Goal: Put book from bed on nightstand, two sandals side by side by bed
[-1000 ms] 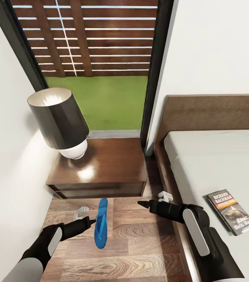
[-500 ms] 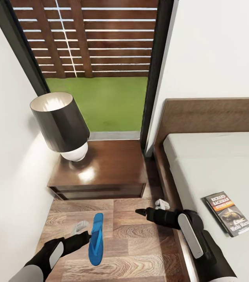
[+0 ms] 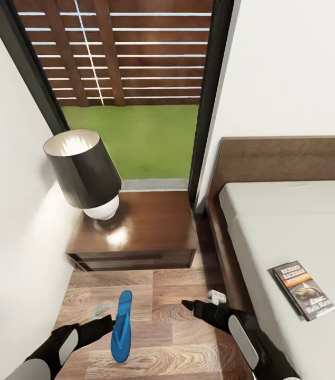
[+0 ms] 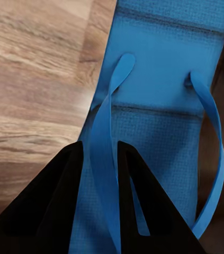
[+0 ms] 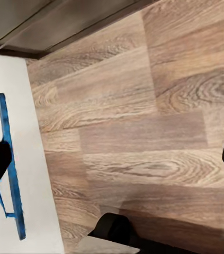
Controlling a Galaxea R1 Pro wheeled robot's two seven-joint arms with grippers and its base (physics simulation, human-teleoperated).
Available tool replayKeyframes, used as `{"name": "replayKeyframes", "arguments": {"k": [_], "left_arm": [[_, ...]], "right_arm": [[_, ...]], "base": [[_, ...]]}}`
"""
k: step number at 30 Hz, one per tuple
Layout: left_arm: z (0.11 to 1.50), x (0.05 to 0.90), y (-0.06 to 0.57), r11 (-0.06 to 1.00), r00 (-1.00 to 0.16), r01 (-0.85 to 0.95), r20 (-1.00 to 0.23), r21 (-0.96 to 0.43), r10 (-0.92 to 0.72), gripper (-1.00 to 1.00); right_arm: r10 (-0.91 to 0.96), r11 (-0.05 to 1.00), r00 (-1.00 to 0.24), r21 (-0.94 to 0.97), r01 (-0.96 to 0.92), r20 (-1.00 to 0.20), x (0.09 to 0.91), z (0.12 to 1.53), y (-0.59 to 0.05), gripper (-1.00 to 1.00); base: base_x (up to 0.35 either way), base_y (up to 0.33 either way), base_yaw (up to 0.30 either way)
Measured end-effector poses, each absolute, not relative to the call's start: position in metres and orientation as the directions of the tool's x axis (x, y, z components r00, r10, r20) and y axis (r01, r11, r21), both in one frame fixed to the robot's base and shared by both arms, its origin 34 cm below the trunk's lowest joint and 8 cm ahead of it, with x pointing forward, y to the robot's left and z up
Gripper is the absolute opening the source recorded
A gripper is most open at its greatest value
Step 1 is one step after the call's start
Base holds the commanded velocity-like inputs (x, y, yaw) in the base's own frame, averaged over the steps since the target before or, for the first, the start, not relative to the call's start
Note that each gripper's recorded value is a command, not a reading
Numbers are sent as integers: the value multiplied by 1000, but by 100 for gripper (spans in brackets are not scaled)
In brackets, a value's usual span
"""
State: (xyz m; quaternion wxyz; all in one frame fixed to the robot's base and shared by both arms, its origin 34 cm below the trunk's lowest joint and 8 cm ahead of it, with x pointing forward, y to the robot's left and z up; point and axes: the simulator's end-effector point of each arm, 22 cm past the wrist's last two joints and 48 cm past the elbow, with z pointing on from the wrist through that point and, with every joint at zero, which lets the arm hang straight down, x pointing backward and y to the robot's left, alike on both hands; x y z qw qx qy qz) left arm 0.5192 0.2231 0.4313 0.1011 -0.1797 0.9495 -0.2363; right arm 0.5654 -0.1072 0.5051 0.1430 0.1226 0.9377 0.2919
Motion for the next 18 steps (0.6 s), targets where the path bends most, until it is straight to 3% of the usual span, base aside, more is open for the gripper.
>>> {"name": "replayKeyframes", "arguments": {"k": [18], "left_arm": [[456,514,247,843,-911,-289,-141,-453,-388,-100]], "right_arm": [[335,850,-931,472,233,-145,492,468,-138,100]], "base": [[0,0,0]]}}
